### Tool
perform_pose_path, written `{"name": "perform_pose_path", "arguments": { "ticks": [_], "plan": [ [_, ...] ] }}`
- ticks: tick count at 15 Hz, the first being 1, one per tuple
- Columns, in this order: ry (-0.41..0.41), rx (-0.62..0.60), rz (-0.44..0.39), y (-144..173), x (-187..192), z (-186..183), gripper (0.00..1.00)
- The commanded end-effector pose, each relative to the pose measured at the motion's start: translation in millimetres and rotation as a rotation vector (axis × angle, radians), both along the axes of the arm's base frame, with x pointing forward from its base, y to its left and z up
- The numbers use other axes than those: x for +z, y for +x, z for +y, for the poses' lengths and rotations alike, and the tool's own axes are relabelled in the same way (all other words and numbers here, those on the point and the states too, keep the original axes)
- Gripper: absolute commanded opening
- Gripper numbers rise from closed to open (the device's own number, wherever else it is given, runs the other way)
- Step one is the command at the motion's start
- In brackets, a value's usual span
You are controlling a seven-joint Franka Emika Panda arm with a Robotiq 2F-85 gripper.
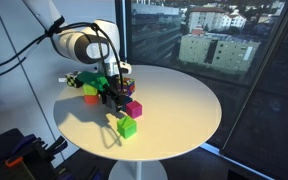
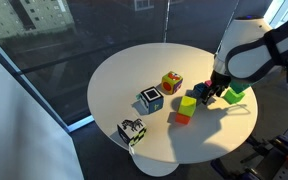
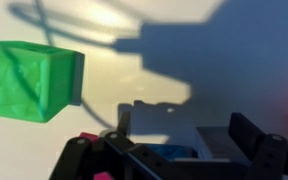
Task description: Take the purple block off of the green block
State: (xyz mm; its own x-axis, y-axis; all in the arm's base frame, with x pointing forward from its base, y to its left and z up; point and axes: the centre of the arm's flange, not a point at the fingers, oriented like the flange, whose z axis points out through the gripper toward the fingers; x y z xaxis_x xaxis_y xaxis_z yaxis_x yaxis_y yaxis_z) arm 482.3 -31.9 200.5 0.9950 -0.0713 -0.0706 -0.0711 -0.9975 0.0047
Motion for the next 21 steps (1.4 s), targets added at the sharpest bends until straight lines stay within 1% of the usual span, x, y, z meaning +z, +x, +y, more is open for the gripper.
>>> {"name": "perform_pose_path", "arguments": {
  "ticks": [1,8,21],
  "plan": [
    [-0.021,-0.021,-0.014,9,-2,2,1.00],
    [-0.012,-0.041,-0.015,16,-5,4,1.00],
    [-0.004,-0.134,-0.028,24,-4,2,1.00]
  ]
}}
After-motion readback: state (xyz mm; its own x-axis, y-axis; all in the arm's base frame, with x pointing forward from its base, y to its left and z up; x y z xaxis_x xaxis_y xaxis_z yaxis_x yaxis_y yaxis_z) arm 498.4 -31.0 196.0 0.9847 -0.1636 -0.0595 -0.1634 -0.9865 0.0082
